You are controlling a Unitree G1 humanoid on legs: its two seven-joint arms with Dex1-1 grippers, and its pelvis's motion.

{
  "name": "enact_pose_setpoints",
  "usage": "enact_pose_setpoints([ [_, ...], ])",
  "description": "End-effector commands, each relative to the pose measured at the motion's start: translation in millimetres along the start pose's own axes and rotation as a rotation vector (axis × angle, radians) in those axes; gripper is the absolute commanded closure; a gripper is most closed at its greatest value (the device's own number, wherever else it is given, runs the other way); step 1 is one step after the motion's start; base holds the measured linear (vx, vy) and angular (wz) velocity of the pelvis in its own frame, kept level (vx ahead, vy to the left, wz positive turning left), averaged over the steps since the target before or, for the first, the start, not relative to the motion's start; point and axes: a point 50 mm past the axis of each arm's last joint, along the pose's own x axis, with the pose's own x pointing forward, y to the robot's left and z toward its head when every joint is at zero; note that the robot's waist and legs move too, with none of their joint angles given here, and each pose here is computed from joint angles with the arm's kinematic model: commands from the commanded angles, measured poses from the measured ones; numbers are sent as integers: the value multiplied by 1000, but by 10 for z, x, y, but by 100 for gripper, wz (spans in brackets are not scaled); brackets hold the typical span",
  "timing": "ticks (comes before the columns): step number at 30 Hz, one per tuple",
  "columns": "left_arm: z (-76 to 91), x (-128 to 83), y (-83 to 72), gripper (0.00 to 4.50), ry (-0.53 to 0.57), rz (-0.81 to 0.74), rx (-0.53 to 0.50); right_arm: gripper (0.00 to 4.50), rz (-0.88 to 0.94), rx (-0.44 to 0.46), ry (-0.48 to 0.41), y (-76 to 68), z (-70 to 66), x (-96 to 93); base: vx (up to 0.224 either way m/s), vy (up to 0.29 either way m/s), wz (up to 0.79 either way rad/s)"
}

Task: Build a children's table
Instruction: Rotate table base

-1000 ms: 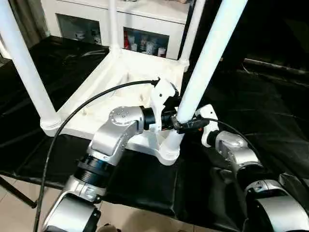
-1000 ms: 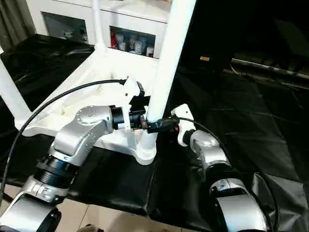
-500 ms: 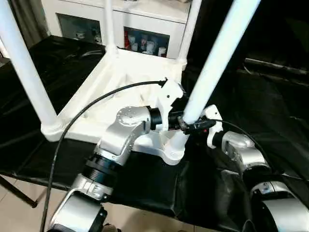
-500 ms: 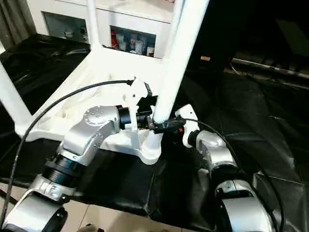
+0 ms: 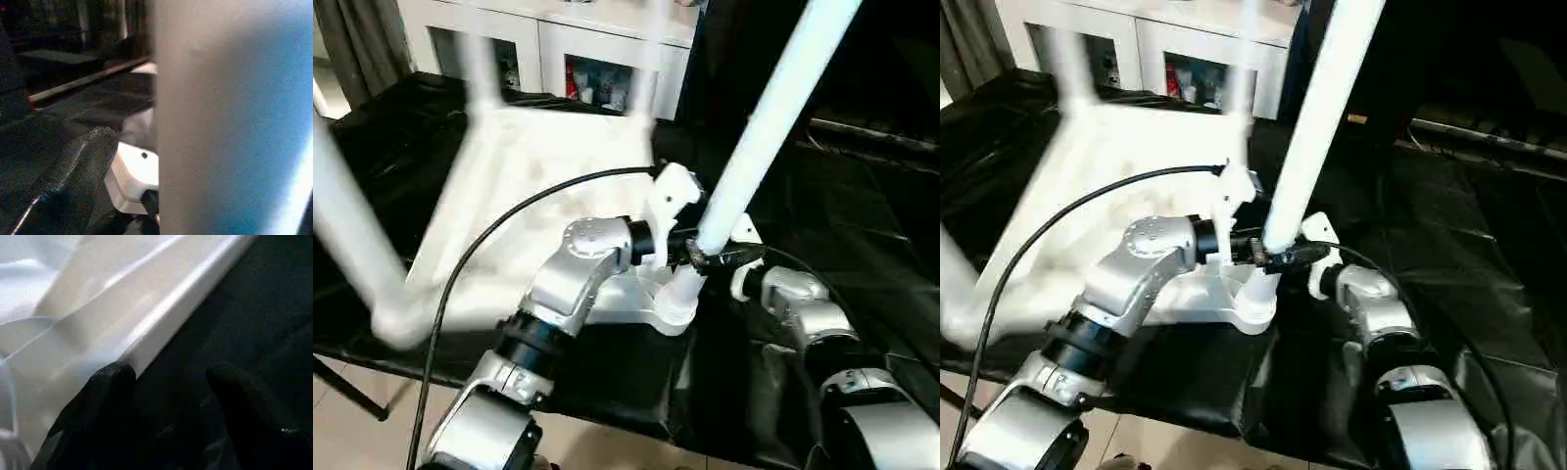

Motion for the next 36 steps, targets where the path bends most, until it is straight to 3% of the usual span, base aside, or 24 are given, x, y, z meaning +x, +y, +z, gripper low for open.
enact_pose_setpoints([
  [1,-104,-61,30,6,62,22,13,144,-30,-18,-38,-46,113,14,0,0,0],
  [9,-244,-489,30,6,77,-52,-88,144,3,-40,-56,-203,114,-206,0,0,0],
  [12,-399,-707,1,6,182,-94,-123,144,58,-84,-14,-236,70,-318,0,0,0],
  [17,-561,-876,-14,62,314,-60,-157,144,85,-156,60,-290,27,-435,0,0,0],
  [28,-634,-889,-130,148,397,-70,-148,144,99,-185,90,-299,32,-518,0,0,0],
  [36,-692,-858,-205,227,455,-46,-158,144,194,-212,49,-216,40,-695,0,0,0],
])
